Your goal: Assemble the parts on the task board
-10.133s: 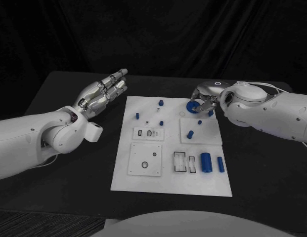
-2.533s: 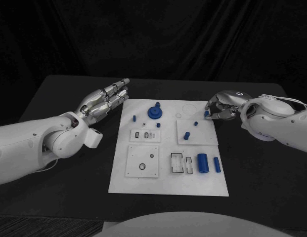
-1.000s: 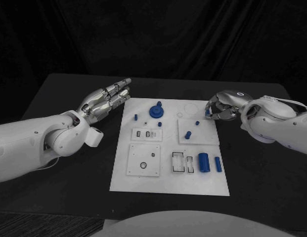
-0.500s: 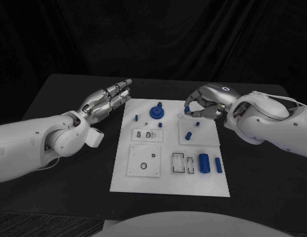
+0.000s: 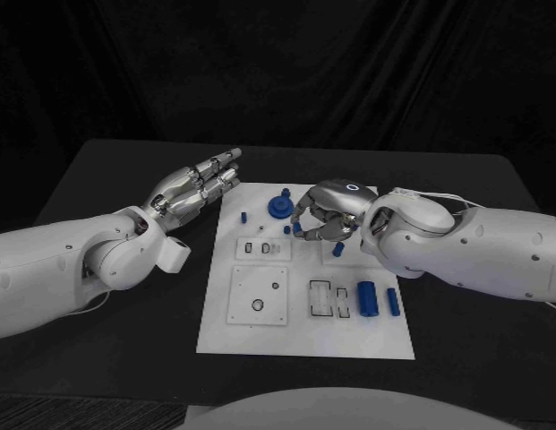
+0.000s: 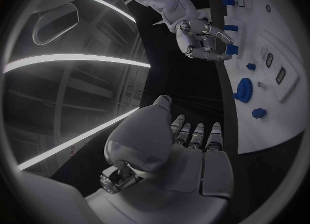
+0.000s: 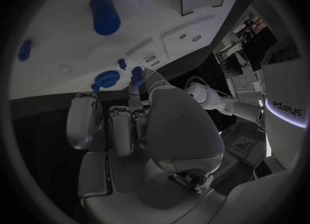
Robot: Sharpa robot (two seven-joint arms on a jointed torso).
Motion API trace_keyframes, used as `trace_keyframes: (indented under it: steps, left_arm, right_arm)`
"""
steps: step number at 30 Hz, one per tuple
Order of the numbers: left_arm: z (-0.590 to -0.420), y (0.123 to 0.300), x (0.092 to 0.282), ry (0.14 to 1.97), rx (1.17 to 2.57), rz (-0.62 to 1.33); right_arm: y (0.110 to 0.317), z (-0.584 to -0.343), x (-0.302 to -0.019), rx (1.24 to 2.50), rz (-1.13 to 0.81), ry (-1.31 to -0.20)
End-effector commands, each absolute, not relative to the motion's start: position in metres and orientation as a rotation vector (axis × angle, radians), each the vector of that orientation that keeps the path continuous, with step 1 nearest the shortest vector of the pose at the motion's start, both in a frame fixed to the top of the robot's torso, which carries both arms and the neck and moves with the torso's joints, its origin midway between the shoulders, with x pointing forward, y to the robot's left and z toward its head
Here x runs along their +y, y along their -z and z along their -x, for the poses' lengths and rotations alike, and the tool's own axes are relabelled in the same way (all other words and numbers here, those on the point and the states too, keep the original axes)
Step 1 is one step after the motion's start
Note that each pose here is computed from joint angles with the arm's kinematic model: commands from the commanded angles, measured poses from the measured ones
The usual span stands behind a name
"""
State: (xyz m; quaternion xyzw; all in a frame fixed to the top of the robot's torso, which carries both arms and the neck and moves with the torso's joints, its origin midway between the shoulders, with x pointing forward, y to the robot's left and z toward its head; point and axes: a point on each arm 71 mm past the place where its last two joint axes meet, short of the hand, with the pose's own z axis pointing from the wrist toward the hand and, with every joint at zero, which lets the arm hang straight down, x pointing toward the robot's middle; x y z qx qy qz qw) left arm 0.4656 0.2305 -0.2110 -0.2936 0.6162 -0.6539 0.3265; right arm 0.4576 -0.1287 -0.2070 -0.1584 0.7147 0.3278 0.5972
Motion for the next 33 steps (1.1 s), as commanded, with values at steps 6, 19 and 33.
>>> trace_keyframes:
  steps: [6, 19, 33]
  left_arm:
    - [-0.465, 0.211, 0.226, 1.751, 1.613, 0.756]
    - [-0.468, 0.212, 0.228, 1.743, 1.612, 0.757]
    - [-0.467, 0.212, 0.226, 1.752, 1.618, 0.756]
  right_arm:
    - [0.225, -0.459, -0.112, 1.739, 0.394, -0.740]
    - [0.235, -0.462, -0.100, 1.761, 0.406, -0.738]
    - [0.238, -0.459, -0.097, 1.748, 0.477, -0.714]
